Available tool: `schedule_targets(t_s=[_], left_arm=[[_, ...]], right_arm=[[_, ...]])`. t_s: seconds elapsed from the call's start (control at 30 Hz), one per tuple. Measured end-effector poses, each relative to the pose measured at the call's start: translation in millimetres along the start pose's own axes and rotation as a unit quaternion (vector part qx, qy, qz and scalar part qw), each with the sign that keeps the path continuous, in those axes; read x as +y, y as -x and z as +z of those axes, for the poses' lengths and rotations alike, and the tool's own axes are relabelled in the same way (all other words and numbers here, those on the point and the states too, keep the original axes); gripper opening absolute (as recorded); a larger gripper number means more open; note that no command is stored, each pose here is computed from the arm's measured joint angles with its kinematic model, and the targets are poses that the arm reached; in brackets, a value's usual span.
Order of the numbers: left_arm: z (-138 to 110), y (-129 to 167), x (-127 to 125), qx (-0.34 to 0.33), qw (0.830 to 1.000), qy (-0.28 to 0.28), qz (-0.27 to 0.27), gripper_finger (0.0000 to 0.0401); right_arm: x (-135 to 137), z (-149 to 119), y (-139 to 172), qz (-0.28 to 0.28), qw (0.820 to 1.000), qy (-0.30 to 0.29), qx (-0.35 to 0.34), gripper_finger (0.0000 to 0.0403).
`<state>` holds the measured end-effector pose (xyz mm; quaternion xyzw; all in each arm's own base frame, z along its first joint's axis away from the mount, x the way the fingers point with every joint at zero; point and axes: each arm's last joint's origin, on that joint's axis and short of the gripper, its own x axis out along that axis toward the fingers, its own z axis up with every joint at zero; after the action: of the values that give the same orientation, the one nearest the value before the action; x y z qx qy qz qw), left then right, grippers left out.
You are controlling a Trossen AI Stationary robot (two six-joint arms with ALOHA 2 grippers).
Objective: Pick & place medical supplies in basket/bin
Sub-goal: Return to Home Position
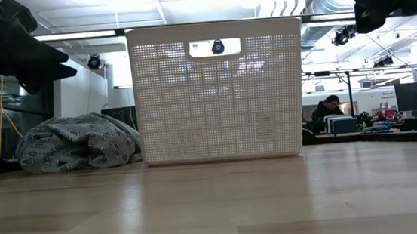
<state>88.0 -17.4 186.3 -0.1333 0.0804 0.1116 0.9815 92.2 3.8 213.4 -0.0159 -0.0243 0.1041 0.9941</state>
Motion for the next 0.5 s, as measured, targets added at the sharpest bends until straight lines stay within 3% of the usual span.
schedule_targets(t_s=[0.5], left_arm=[[-4.1,0.0,2.8,0.012,1.000,-0.002,0.026,0.0232]], right_arm=[[1.3,-9.3,0.5,0.020,0.998,0.030,0.046,0.0138]])
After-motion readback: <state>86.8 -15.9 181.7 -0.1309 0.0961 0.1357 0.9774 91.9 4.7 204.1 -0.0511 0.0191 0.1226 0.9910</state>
